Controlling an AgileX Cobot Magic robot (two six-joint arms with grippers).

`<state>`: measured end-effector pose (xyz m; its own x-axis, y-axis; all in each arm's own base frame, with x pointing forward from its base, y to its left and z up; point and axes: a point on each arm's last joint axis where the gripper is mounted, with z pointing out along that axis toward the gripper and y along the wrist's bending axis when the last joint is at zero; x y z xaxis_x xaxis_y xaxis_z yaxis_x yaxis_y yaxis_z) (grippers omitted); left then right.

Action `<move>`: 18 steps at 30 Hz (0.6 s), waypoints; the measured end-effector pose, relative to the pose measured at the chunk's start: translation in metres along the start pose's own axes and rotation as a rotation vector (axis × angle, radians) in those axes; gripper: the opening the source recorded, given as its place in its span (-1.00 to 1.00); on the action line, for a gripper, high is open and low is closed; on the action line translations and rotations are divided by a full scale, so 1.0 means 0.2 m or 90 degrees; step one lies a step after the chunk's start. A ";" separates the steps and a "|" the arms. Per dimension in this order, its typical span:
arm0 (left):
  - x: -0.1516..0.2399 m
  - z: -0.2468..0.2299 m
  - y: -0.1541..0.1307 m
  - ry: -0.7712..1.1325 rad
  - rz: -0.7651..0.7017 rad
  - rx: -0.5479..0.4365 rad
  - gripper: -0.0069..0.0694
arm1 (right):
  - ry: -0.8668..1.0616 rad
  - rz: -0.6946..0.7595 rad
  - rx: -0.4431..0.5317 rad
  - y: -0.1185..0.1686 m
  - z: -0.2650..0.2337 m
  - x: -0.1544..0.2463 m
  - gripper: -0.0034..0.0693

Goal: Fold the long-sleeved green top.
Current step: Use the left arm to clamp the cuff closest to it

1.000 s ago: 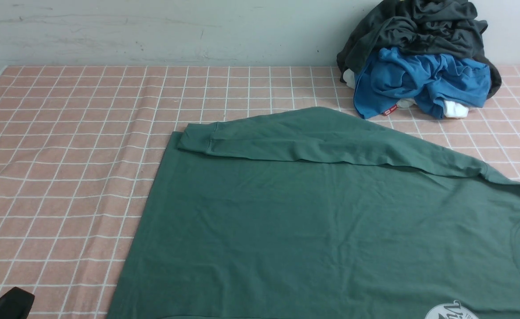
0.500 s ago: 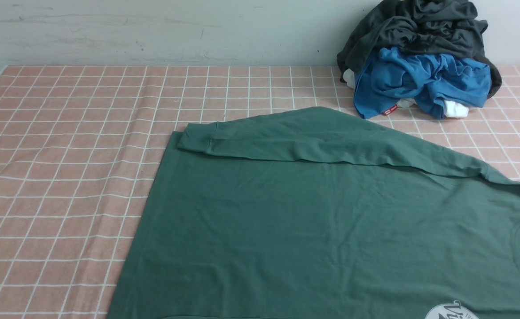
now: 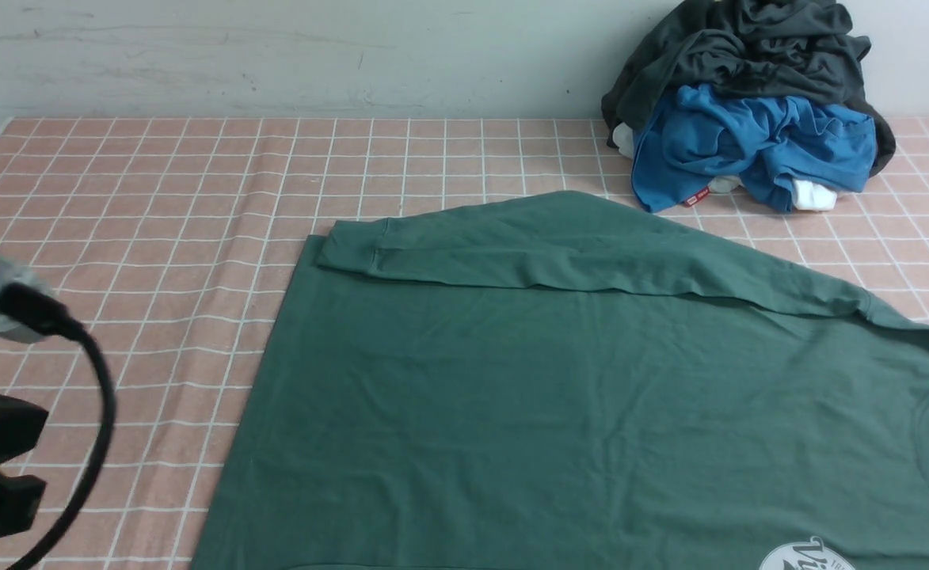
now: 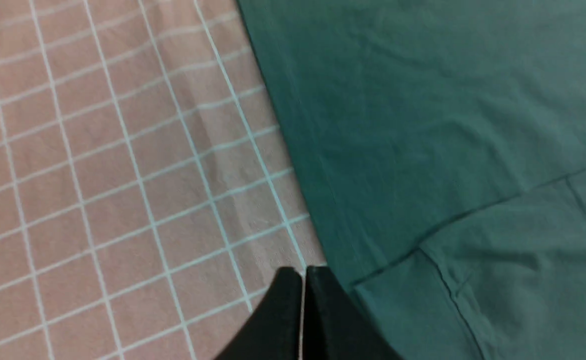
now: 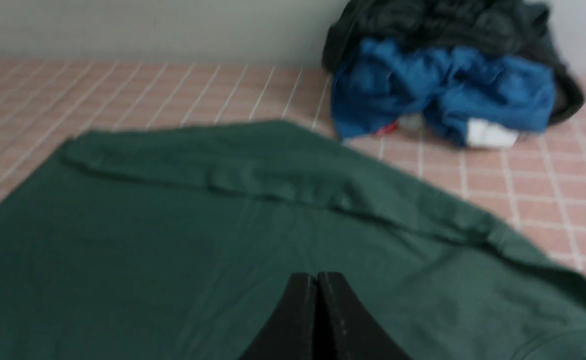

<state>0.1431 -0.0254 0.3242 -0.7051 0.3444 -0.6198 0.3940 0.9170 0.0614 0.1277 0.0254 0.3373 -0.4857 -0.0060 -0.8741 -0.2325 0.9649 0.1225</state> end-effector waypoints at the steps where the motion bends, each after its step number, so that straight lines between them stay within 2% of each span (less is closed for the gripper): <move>1: 0.00 0.02 0.00 0.012 0.003 0.002 -0.83 | 0.010 -0.003 -0.006 0.00 0.01 0.00 -0.94; 2: -0.01 0.08 -0.03 0.056 0.026 0.025 -0.83 | 0.093 -0.013 -0.043 0.03 0.06 0.01 -0.94; 3: -0.02 0.11 -0.04 0.071 0.032 0.033 -0.83 | 0.103 -0.017 -0.049 0.04 0.06 0.01 -0.94; 4: -0.03 0.16 -0.08 0.104 0.062 0.058 -0.83 | 0.188 -0.029 -0.085 0.07 0.10 0.04 -0.94; 6: -0.04 0.23 -0.14 0.145 0.098 0.085 -0.82 | 0.271 -0.045 -0.121 0.10 0.13 0.09 -0.94; 9: -0.05 0.33 -0.22 0.190 0.152 0.116 -0.76 | 0.377 -0.075 -0.166 0.14 0.14 0.15 -0.94; 11: -0.05 0.37 -0.25 0.217 0.176 0.126 -0.72 | 0.403 -0.087 -0.175 0.15 0.14 0.17 -0.94; 16: -0.03 0.56 -0.35 0.313 0.225 0.157 -0.38 | 0.416 -0.124 -0.178 0.17 0.13 0.17 -0.94; 18: -0.02 0.68 -0.37 0.354 0.229 0.161 -0.13 | 0.404 -0.129 -0.171 0.16 0.14 0.17 -0.94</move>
<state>0.1963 -0.1219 0.2152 -0.6754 0.7306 -0.1003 0.7363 0.6756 -0.0374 0.1276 0.0638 0.2987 -0.7885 -0.4079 -0.4604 -0.5291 0.8315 0.1693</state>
